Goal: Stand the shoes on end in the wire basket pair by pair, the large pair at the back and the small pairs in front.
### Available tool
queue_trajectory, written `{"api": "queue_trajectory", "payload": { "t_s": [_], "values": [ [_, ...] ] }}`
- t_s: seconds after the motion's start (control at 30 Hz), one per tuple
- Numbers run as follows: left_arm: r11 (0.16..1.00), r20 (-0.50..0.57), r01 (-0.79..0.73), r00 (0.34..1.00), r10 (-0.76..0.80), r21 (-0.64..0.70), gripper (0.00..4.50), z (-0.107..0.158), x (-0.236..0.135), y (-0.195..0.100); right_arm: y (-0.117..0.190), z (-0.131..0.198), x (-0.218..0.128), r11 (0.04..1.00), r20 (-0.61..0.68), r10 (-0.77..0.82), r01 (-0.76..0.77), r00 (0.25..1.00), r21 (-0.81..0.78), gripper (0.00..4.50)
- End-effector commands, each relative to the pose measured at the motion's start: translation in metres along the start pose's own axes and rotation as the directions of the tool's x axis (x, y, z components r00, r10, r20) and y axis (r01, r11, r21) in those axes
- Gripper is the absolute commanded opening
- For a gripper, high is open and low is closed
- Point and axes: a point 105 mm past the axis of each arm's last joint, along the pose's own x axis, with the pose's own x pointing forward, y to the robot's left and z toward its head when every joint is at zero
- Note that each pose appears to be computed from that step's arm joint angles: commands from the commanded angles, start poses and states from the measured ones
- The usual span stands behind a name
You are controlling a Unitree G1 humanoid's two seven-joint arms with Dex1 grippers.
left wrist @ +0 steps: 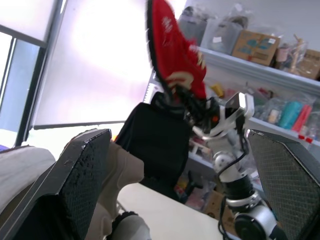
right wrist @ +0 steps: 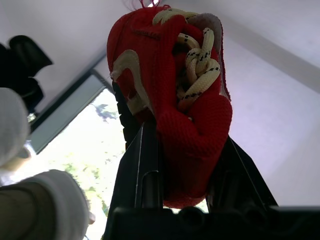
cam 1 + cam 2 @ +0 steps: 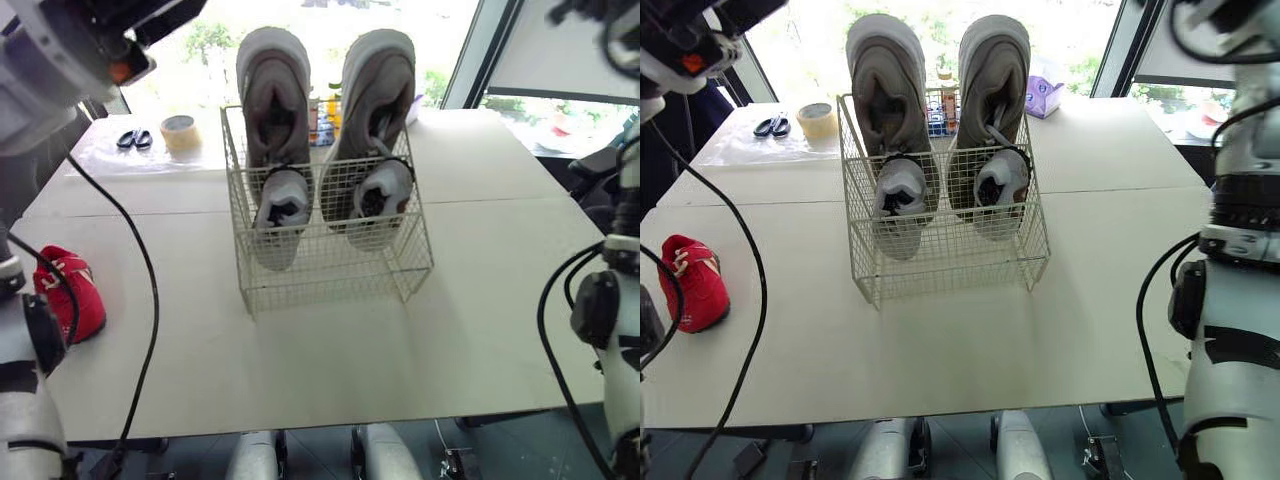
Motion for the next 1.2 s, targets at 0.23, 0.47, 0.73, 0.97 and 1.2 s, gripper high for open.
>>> {"api": "queue_trajectory", "payload": {
  "t_s": [0.23, 0.47, 0.73, 0.97, 1.2],
  "values": [
    [0.994, -0.029, 0.084, 0.996, -0.082, 0.076, 4.5, 0.029, 0.001, -0.045, 0.033, 0.032, 0.014, 0.974, 0.094, 0.191, -0.177, 0.977, -0.141, 0.73],
    [0.995, -0.047, 0.031, 0.999, -0.026, 0.093, 4.5, 0.032, -0.001, -0.039, 0.04, 0.034, 0.016, 0.97, 0.106, 0.206, -0.19, 0.973, -0.149, 0.73],
    [0.989, -0.032, -0.024, 0.999, 0.029, 0.147, 4.5, 0.036, -0.008, -0.026, 0.035, 0.024, 0.014, 0.972, 0.064, 0.175, -0.162, 0.983, -0.172, 0.73],
    [0.988, -0.03, -0.063, 0.997, 0.068, 0.143, 4.5, 0.023, -0.014, 0.001, 0.033, 0.025, 0.015, 0.973, 0.071, 0.159, -0.144, 0.985, -0.183, 0.73],
    [0.988, -0.044, -0.067, 0.996, 0.074, 0.136, 4.5, 0.013, -0.016, 0.014, 0.033, 0.031, 0.017, 0.973, 0.094, 0.154, -0.134, 0.984, -0.188, 0.73]
  ]
}}
